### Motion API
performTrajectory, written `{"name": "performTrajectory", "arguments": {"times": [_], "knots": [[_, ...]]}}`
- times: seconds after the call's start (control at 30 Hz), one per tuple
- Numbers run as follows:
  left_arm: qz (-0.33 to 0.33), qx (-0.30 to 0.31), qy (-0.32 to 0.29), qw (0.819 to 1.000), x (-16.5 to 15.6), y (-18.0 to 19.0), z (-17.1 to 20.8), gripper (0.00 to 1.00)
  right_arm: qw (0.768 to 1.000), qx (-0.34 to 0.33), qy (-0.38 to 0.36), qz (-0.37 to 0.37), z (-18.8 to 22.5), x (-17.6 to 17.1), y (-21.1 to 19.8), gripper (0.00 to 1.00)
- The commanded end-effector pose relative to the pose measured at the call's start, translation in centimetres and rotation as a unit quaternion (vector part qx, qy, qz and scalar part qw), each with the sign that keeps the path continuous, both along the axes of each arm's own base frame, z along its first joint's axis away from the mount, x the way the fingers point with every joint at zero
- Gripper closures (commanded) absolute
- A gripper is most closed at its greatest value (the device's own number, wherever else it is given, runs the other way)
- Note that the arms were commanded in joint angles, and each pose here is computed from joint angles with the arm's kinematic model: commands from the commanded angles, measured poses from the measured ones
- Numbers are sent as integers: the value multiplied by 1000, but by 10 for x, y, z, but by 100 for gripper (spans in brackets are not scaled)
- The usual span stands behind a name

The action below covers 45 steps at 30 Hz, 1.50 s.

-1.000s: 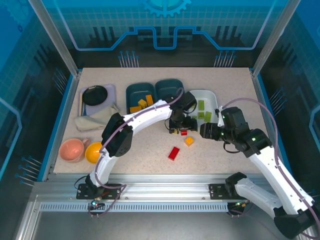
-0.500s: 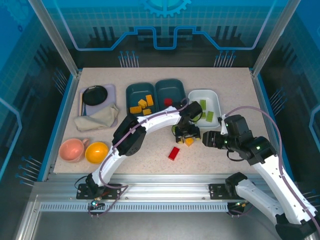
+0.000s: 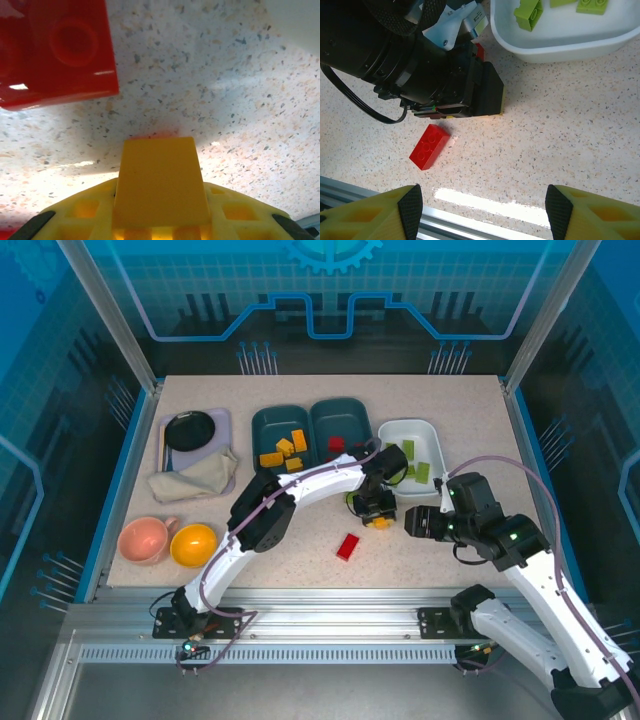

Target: Sort the legos into containers by color

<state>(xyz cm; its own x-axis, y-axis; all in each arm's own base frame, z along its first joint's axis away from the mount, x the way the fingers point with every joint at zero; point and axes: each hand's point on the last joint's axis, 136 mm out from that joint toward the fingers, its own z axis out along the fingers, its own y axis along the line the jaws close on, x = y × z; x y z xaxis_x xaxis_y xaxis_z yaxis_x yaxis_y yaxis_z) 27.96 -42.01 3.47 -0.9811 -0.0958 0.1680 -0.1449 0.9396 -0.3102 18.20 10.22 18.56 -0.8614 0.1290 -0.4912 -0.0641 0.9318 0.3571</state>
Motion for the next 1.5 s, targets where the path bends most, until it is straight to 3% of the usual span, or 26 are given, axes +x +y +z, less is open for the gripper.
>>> {"name": "performTrajectory", "arguments": {"times": [0.0, 0.23, 0.43, 0.57, 0.73, 0.9, 1.13, 1.2, 1.3, 1.37, 1.47], "knots": [[-6, 6, -49, 999, 7, 11, 44, 83, 999, 16, -19, 20, 9, 1, 6, 31], [53, 16, -116, 992, 49, 86, 105, 84, 981, 100, -112, 121, 51, 26, 57, 31], [141, 41, -145, 978, 112, 183, 117, 84, 970, 92, -137, 180, 62, 55, 112, 31], [205, 60, -160, 964, 159, 241, 111, 84, 968, 113, -140, 176, 65, 84, 141, 31], [266, 73, -168, 946, 207, 287, 93, 84, 976, 111, -131, 131, 57, 123, 156, 31], [279, 86, -161, 943, 240, 303, 67, 83, 981, 114, -120, 99, 55, 156, 172, 31], [300, 94, -146, 938, 259, 320, 35, 77, 978, 153, -103, 96, 51, 180, 199, 31], [300, 95, -142, 938, 260, 320, 32, 72, 978, 158, -99, 97, 49, 182, 203, 31], [296, 84, -137, 942, 259, 316, 34, 54, 980, 144, -93, 98, 44, 182, 199, 31], [294, 75, -142, 942, 257, 313, 46, 41, 985, 113, -88, 96, 38, 179, 187, 31], [284, 58, -163, 943, 254, 302, 75, 31, 993, 42, -67, 90, 21, 168, 163, 32]]}}
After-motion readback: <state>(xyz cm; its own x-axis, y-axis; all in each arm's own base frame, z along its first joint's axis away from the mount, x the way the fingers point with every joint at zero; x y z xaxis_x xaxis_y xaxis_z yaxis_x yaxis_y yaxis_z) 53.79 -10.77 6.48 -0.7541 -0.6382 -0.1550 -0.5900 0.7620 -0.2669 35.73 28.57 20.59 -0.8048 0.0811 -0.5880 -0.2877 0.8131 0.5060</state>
